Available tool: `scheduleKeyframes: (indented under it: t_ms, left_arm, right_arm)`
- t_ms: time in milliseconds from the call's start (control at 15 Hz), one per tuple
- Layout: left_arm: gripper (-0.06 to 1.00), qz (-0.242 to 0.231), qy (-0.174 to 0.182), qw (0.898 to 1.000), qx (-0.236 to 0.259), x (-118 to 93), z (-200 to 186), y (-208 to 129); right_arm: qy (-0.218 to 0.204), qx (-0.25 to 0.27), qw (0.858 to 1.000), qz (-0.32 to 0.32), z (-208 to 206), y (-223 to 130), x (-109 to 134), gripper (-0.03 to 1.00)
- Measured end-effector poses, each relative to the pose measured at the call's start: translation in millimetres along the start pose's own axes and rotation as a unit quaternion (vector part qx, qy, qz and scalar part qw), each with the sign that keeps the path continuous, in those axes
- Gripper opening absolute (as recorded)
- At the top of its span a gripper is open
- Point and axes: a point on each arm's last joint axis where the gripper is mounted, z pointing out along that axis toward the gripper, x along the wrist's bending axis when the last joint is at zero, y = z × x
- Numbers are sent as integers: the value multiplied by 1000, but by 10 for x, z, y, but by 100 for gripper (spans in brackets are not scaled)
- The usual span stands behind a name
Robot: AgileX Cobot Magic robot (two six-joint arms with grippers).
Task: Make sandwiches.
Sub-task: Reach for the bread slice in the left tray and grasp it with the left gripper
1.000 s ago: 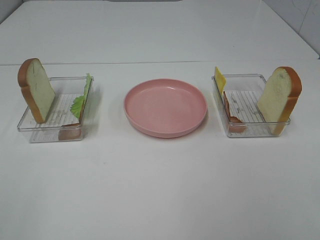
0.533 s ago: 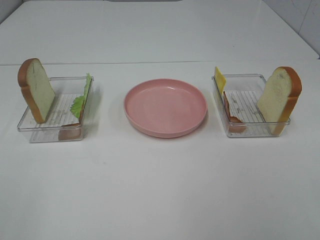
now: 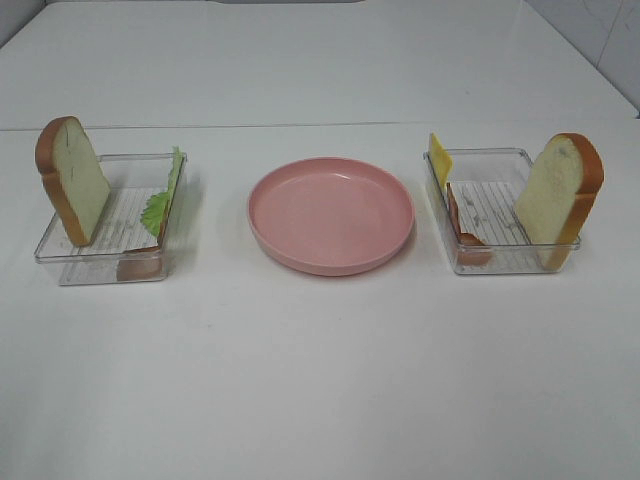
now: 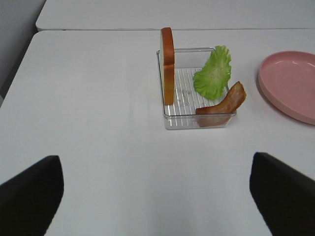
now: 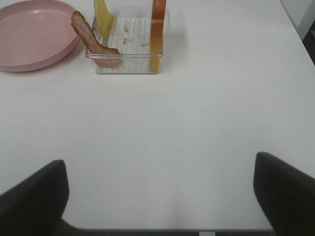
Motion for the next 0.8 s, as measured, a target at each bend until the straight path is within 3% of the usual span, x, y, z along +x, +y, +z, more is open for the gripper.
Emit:
scheduleKeyframes:
  t_ms: [467,800]
  left_arm:
    - [94,-16,2,990,138,6,1302,817]
    - [94,-13,3,984,176,21,2359,1359]
  right_arm:
    - [0,0,1000,0,0,0,0,98]
    - [0,0,1000,0,0,0,0,98]
